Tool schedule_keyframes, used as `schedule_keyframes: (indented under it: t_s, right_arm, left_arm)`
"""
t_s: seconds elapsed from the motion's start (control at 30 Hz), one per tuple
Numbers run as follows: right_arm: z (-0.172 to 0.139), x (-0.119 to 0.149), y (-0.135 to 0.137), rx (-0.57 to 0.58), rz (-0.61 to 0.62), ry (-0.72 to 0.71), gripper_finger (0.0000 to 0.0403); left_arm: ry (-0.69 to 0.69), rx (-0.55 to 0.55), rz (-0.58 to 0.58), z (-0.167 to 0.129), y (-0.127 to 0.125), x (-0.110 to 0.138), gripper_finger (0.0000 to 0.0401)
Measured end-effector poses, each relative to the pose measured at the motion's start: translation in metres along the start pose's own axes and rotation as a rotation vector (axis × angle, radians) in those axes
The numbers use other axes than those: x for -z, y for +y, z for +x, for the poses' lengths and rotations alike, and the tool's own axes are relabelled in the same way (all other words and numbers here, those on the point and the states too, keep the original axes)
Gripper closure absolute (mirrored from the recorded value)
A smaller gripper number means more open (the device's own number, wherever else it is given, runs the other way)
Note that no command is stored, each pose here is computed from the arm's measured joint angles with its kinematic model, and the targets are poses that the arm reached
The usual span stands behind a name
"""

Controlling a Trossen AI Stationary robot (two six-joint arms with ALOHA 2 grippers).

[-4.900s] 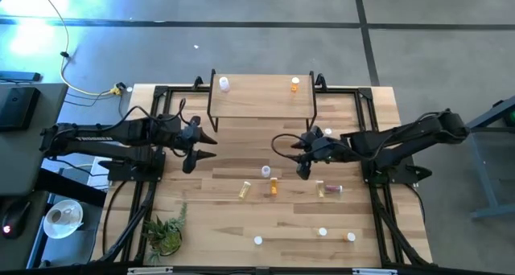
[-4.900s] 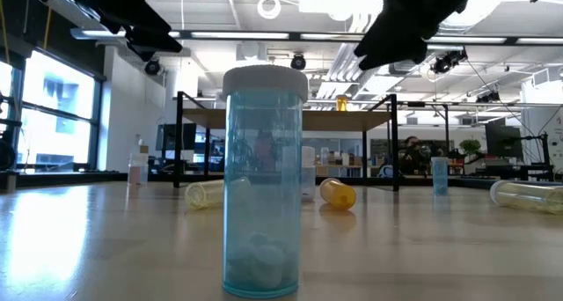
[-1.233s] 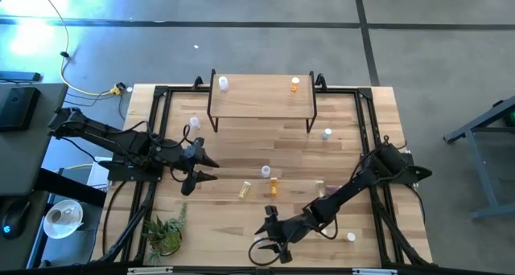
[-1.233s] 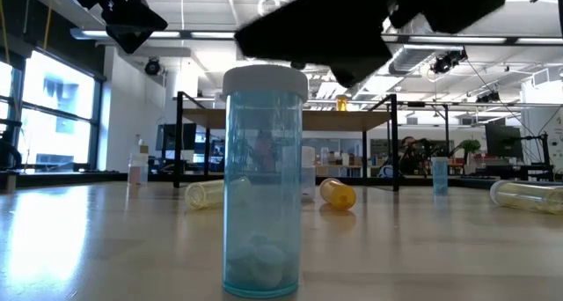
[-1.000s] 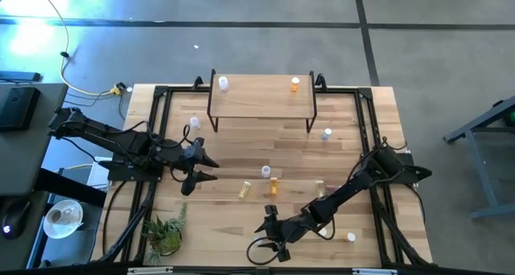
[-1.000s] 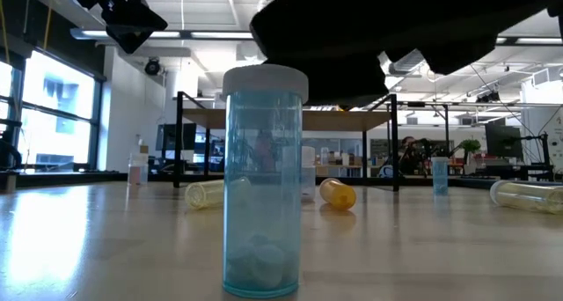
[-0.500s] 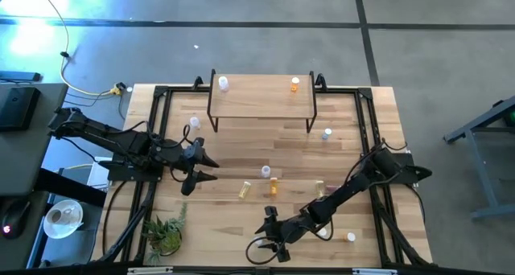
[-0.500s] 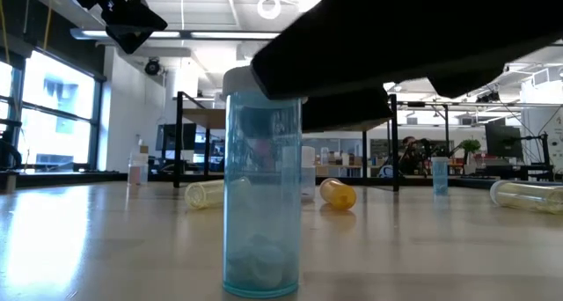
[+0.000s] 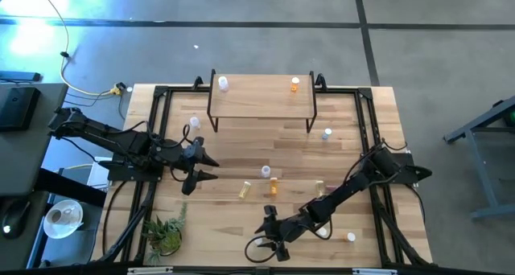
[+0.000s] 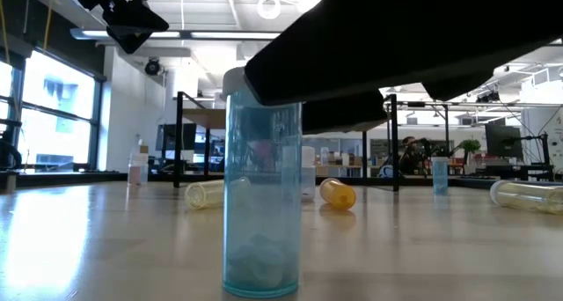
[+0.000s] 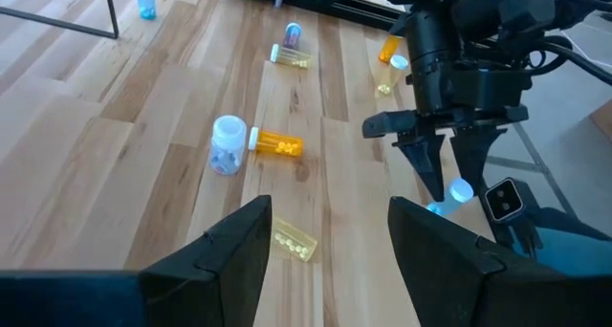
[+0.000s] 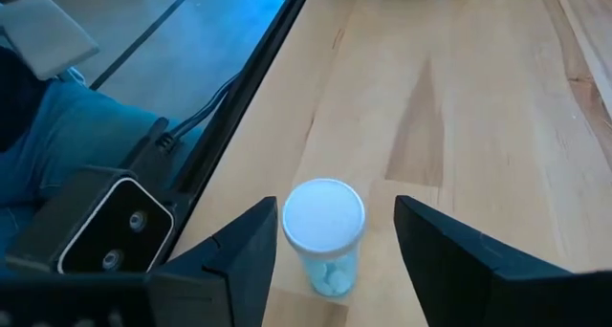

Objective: Pick and place medicine bottles onto shelf by color
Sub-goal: Put the bottom left blue pill bottle on the shelf

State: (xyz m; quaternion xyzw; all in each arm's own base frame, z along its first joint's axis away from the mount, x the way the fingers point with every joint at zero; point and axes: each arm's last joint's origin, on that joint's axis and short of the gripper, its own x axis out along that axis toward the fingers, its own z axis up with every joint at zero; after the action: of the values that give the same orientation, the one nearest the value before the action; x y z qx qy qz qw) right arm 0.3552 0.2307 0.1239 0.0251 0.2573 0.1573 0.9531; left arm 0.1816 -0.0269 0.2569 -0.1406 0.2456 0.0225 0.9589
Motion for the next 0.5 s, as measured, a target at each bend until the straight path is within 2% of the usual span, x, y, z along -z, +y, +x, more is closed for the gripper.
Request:
schedule_keyframes:
  t_s: [0.27, 0.5]
  right_arm:
    - [0.0011, -0.0012, -0.0046, -0.034, 0.019, 0.010, 0.0263]
    - [0.0018, -0.0022, -0.0084, -0.033, 0.016, 0.010, 0.0288]
  left_arm:
    - [0.000, 0.000, 0.009, 0.0000, 0.0000, 0.0000, 0.0199]
    - [0.000, 0.000, 0.023, 0.0000, 0.0000, 0.0000, 0.0199]
